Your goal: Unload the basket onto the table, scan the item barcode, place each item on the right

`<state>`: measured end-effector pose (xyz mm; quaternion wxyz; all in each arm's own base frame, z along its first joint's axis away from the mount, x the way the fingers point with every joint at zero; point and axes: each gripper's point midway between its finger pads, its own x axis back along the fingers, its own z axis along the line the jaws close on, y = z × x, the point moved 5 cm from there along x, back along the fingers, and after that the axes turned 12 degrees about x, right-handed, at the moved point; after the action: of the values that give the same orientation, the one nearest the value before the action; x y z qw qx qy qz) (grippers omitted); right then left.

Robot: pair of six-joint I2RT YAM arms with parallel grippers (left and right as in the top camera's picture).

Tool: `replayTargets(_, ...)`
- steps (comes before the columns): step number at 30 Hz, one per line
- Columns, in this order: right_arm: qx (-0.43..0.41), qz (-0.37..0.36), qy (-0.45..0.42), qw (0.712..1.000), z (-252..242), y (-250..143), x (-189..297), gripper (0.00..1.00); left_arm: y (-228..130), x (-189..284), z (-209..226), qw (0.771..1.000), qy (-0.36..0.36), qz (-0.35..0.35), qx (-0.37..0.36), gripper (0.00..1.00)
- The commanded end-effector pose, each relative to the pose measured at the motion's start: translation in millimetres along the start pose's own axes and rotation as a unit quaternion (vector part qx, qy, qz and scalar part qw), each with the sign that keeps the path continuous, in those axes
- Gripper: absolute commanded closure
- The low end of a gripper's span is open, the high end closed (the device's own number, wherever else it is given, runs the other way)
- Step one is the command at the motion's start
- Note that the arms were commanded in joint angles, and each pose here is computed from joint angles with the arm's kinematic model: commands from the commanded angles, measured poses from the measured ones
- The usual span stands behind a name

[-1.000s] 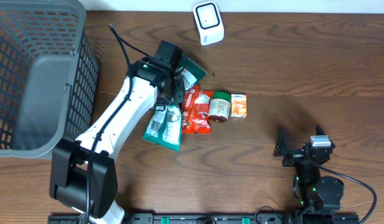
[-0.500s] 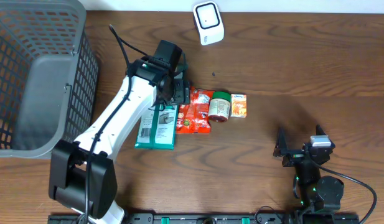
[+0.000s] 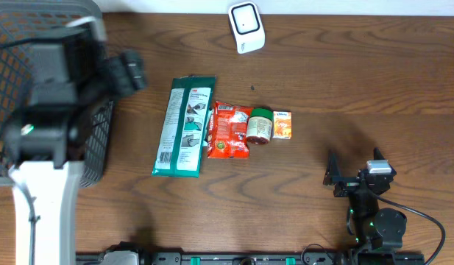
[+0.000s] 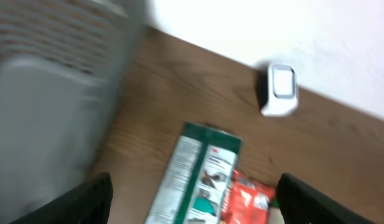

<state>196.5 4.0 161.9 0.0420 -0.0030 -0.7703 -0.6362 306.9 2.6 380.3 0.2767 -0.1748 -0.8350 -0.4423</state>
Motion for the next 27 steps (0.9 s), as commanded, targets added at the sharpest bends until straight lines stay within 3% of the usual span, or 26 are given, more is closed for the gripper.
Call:
replayTargets(1, -0.006, 0.000, 0.004, 1.000, 1, 0, 0, 0.01, 9, 17, 19, 1.000, 0.019, -0.022, 0.011, 0.16)
replayTargets(27, -0.006, 0.000, 0.004, 1.000, 1, 0, 0, 0.01, 13, 25, 30, 0.999, 0.032, -0.035, 0.024, 0.15)
